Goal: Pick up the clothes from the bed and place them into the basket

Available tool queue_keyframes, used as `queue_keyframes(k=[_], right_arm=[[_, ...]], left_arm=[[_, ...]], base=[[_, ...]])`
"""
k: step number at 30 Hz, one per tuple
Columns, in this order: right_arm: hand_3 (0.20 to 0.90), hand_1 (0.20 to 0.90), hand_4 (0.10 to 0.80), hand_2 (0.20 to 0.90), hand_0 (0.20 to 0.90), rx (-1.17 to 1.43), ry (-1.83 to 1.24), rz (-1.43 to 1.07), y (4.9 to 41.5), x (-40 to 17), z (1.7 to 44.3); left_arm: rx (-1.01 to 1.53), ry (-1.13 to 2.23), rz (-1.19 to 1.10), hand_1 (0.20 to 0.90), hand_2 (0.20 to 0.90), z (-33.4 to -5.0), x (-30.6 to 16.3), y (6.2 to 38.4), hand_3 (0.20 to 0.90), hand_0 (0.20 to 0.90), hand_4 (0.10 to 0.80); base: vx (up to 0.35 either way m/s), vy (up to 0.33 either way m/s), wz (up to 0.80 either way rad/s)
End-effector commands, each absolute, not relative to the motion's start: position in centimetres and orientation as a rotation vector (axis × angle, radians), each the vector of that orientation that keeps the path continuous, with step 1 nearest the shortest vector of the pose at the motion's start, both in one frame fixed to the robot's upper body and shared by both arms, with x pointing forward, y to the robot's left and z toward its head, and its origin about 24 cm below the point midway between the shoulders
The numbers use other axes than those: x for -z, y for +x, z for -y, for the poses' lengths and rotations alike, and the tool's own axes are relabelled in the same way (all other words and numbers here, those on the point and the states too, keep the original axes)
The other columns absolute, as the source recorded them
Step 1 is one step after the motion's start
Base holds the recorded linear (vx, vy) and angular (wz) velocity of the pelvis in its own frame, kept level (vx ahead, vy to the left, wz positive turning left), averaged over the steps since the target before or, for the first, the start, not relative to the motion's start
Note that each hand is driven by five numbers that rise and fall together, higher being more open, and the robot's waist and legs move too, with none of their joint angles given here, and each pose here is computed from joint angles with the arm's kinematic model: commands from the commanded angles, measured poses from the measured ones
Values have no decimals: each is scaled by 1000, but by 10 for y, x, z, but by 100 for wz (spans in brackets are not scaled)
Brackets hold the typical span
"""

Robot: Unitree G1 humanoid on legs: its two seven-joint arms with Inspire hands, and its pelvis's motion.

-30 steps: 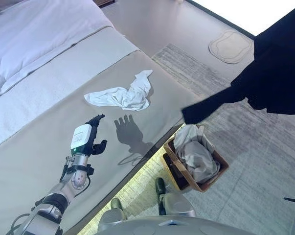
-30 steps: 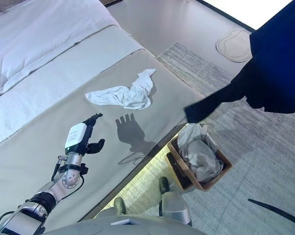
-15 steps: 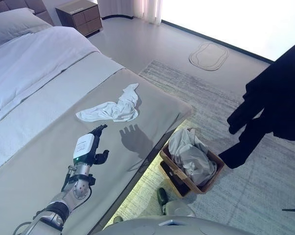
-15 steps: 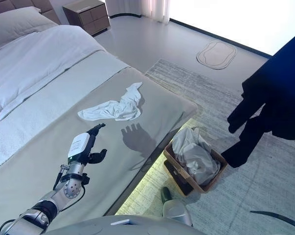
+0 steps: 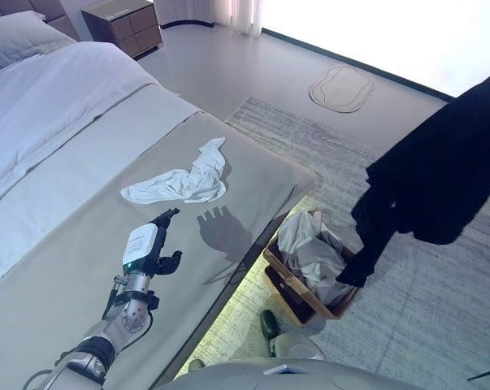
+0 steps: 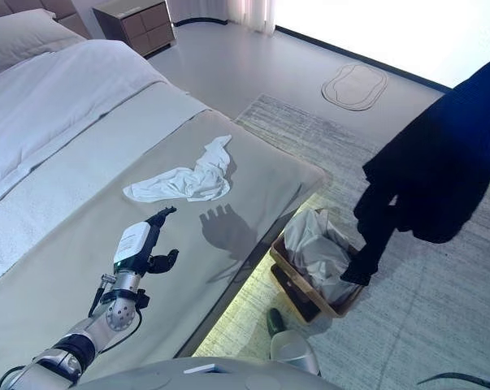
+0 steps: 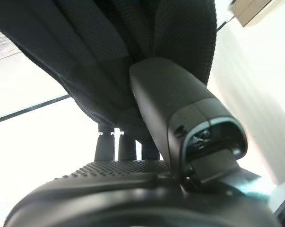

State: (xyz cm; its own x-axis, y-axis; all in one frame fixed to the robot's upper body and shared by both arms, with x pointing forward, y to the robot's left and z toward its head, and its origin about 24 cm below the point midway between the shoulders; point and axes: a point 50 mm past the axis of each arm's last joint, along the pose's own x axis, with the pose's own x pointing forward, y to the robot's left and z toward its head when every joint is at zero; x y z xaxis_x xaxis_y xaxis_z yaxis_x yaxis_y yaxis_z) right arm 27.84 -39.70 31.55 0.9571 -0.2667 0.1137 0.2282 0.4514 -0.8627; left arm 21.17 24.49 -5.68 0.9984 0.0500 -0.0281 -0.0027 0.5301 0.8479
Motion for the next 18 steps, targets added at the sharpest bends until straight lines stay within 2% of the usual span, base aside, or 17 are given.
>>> queue_keyframes(k=[1,10,18], right_arm=[[200,300,100,300,300,416,-979,242,262,-364,394],[200,300,100,300,300,366,-920,146,271,-328,396],[200,300,100,300,300,274,-872,-45,289,-236,387]], left_arm=[[-93,1046,65,900,900,-267,30,230,900,900,800],[-100,1030,83,900,900,-262,26,236,900,900,800],[-121,1028,98,900,900,-261,21,243,900,900,800]], base=[[0,0,0],[-3,-1,0],[-16,-5,0]])
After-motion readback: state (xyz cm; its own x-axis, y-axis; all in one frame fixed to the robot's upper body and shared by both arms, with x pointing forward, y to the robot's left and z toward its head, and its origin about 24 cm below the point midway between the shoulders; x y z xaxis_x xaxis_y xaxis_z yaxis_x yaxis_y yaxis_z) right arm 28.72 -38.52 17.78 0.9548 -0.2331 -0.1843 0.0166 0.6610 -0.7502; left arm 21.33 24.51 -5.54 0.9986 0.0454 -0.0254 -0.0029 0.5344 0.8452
